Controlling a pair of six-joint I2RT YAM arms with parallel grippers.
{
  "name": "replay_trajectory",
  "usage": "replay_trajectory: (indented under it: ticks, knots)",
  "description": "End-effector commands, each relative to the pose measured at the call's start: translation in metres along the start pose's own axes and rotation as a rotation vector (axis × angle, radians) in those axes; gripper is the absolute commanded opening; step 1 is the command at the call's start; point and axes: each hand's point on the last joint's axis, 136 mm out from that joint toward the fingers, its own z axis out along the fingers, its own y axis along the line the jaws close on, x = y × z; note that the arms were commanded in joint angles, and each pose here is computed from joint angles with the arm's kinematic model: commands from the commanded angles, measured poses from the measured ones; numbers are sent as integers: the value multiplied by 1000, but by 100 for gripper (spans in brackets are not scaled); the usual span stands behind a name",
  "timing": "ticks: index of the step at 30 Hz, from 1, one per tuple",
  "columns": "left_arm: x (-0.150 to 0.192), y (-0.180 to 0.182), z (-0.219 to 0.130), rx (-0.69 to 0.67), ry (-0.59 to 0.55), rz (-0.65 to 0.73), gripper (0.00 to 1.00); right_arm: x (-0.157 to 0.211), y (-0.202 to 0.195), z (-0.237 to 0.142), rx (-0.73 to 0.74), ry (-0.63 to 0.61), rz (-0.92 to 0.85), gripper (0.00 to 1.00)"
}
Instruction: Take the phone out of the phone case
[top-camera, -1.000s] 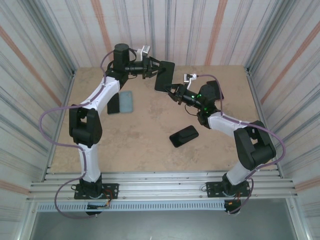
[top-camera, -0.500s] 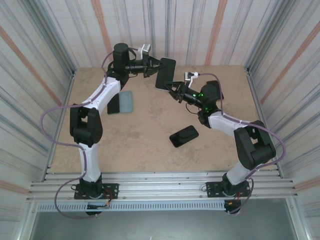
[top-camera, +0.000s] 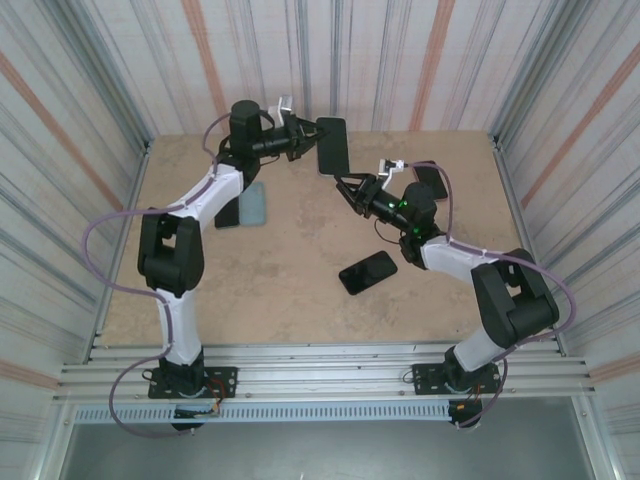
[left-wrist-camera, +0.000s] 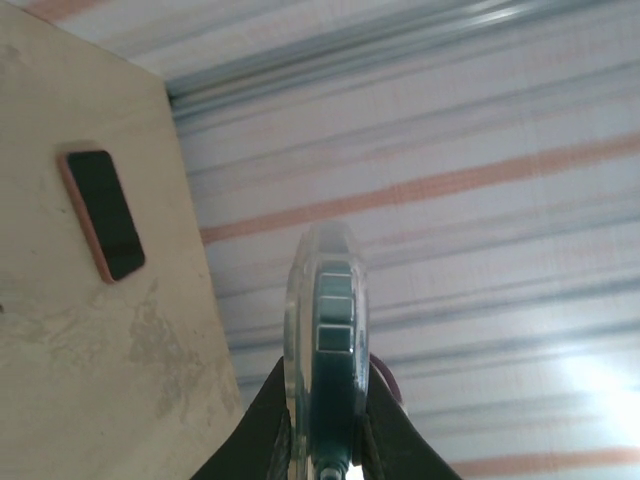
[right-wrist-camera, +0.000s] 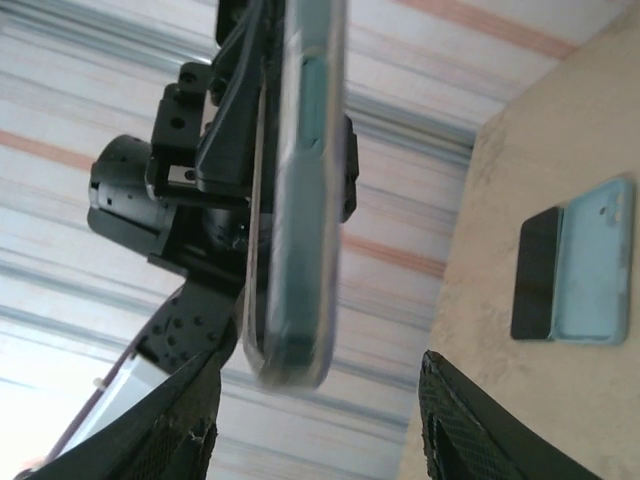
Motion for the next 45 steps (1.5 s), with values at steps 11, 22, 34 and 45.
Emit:
replay_trajectory:
  ticks: [11, 22, 34, 45]
  knots:
    - [1, -68, -25, 2, -406, 163, 0, 3, 18, -4, -60, -135, -105, 48]
    - [6, -70, -29, 50, -441, 107, 0, -6, 25, 6, -126, -165, -57, 29]
    - [7, -73, -31, 48, -439, 77, 0, -5, 23, 8, -126, -154, -59, 10]
    - [9, -95, -40, 85, -420, -14, 0, 4, -1, 1, -1, -112, -247, 2]
